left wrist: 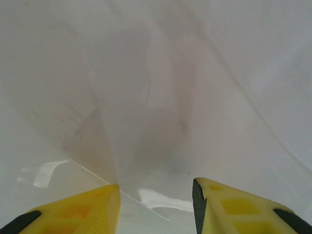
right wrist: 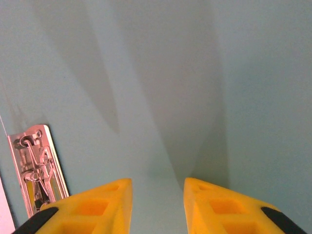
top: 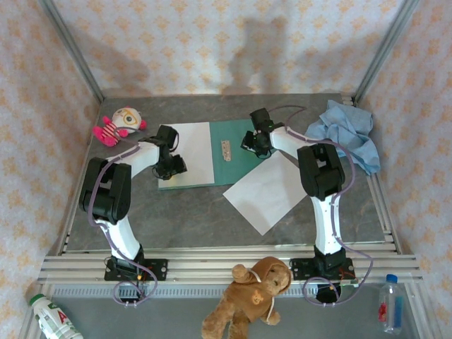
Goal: Put the files into the folder
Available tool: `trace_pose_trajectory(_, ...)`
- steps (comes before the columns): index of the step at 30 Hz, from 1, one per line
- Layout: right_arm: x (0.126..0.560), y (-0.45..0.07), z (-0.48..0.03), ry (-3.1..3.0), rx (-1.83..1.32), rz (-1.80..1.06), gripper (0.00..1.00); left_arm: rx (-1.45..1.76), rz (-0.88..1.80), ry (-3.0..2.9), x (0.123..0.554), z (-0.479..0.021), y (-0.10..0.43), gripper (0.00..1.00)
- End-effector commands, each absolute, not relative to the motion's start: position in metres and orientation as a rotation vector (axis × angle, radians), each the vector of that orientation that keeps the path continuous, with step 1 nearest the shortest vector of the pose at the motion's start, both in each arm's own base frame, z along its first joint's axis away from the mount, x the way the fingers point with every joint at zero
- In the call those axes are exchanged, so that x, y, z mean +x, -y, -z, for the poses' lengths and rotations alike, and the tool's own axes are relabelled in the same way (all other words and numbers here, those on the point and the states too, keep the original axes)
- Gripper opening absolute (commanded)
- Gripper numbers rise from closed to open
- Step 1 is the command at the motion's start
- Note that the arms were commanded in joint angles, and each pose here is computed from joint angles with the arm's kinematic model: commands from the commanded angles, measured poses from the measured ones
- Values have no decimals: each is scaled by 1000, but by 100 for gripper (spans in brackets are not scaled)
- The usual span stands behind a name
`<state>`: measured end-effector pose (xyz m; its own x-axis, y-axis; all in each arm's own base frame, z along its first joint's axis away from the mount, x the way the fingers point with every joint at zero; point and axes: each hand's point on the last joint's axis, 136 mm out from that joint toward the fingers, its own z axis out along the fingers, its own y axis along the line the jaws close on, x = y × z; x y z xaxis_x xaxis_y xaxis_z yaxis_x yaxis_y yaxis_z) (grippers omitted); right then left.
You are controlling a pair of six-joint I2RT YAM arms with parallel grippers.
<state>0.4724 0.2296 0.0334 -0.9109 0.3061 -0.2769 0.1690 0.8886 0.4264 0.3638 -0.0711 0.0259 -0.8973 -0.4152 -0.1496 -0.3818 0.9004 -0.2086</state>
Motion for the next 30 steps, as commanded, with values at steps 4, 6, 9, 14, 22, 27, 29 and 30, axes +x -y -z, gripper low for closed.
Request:
trace_pose_trajectory(4, 458, -231, -54, -2724, 353, -597, 34, -570, 203, -2889, 370, -20, 59, 44)
trace_pose_trajectory(6, 457, -231, -57, -2722, 356, -602, 34, -561, 204, -2881, 375, -25, 59, 44)
trace_pose_trajectory(9, 454, -229, -59, -2721, 356, -602, 34, -553, 221, -2849, 384, -39, 61, 43)
trace_pose_trajectory(14, 453, -228, -64, -2716, 345, -606, 34, -497, 156, -2787, 395, -76, 66, 43)
trace_pose_trajectory(22, 452, -216, -98, -2653, 293, -620, 34, -290, 134, -2669, 408, -126, 133, 40)
trace_pose_trajectory(27, 448, -189, -93, -2645, 306, -585, 34, -170, 82, -2608, 417, -139, 184, 38)
trace_pose_trajectory(29, 447, -180, -85, -2653, 326, -582, 34, -141, 82, -2604, 419, -136, 202, 38)
trace_pose_trajectory(30, 447, -173, -81, -2657, 339, -568, 34, -136, 77, -2602, 421, -135, 211, 38)
